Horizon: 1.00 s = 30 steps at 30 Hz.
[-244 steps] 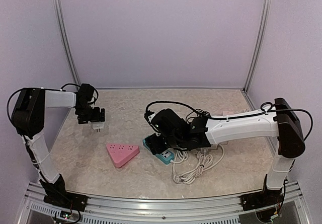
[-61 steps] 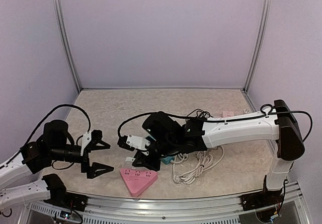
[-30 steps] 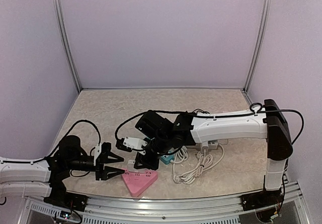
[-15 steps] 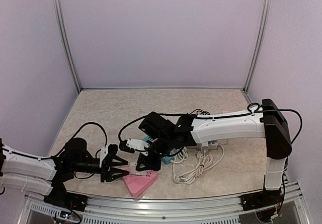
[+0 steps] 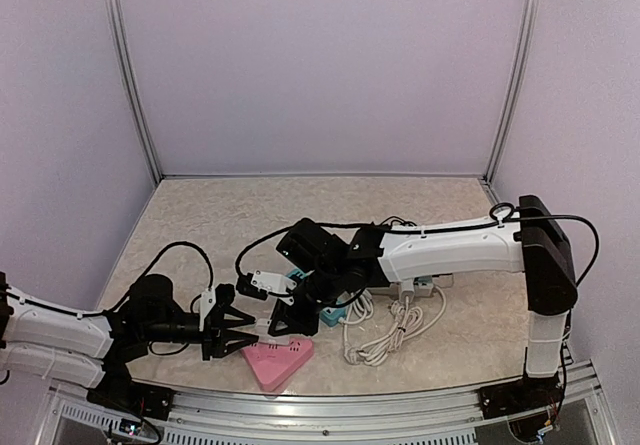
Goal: Insert the plug
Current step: Insert the plug into the socket.
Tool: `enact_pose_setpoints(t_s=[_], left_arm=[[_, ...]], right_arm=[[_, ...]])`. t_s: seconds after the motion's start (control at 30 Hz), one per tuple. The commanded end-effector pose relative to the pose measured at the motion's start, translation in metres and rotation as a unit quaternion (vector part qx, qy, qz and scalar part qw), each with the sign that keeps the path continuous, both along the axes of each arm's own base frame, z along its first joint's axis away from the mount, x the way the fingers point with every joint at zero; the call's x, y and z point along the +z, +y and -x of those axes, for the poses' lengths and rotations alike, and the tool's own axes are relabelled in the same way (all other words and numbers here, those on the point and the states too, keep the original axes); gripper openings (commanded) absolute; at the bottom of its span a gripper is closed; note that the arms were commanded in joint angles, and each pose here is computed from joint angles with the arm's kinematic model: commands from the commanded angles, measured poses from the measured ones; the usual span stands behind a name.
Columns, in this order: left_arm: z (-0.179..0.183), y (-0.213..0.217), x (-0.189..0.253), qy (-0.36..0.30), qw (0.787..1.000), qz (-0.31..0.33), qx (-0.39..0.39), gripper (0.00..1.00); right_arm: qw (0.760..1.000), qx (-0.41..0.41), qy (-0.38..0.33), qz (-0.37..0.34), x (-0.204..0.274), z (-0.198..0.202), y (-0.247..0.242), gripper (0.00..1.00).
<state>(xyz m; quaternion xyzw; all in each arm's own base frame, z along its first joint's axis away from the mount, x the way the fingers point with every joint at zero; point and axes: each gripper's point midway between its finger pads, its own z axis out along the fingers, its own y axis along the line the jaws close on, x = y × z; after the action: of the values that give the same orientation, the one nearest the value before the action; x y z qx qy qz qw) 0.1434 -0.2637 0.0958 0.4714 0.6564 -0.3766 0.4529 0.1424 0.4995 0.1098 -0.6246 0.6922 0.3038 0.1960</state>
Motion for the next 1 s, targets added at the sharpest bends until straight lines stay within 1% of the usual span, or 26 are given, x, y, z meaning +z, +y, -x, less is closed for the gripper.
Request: enact_pose_setpoints(t_s=[0.0, 0.5, 0.7, 0.97], left_arm=[[-0.003, -0.002, 0.007, -0.011, 1.000, 0.010, 0.005, 0.44], [-0.002, -0.003, 0.004, -0.010, 1.000, 0.006, 0.004, 0.45], [-0.003, -0.003, 0.004, -0.010, 1.000, 0.006, 0.006, 0.45], [-0.003, -0.003, 0.004, -0.011, 1.000, 0.007, 0.008, 0.45]], right_arm=[[1.000, 0.002, 0.006, 0.016, -0.008, -0.004, -0.001, 0.00], [0.998, 0.005, 0.049, 0.046, -0.029, 0.005, -0.003, 0.00], [0.997, 0.004, 0.051, 0.050, -0.025, 0.006, -0.007, 0.00], [0.998, 0.004, 0.051, 0.038, -0.002, 0.006, -0.007, 0.00]])
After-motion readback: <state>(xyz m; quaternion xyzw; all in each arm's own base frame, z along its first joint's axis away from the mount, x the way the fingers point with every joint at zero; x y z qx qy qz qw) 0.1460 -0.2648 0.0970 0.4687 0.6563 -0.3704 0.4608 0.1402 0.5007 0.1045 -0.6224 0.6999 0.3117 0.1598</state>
